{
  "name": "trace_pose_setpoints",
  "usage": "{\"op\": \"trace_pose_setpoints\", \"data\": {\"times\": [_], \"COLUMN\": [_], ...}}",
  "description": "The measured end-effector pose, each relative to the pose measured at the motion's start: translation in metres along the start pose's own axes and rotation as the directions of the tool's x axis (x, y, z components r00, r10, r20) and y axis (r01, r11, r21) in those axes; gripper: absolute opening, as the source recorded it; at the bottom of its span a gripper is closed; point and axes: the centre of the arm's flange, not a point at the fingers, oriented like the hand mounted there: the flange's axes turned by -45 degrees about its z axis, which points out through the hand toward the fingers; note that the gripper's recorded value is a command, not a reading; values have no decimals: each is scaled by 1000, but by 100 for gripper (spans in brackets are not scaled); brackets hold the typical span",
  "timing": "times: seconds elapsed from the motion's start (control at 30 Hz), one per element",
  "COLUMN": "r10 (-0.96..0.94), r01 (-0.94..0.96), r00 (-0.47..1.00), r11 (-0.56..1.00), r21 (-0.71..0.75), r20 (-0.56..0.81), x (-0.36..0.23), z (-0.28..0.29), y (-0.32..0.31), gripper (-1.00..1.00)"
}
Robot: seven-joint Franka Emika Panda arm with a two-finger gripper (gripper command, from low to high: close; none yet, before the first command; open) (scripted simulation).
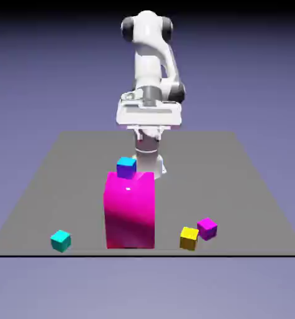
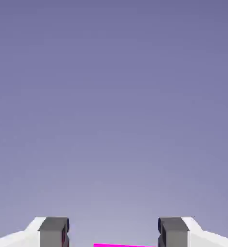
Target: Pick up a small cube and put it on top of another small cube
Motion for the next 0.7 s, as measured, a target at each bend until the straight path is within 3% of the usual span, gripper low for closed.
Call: {"op": "trace_pose_setpoints", "data": {"times": [0.13, 0.3, 0.5, 0.7], "r10": [-312, -674, -954, -966], "r01": [302, 627, 845, 796], "r00": [944, 720, 273, -260], "r11": [948, 734, 299, -220], "r21": [103, 261, 443, 564], "r20": [106, 165, 124, -10], "x": [-2, -16, -51, -102], "z": [43, 94, 149, 195], "y": [-42, -99, -167, -231], "gripper": [0, 0, 0, 0]}}
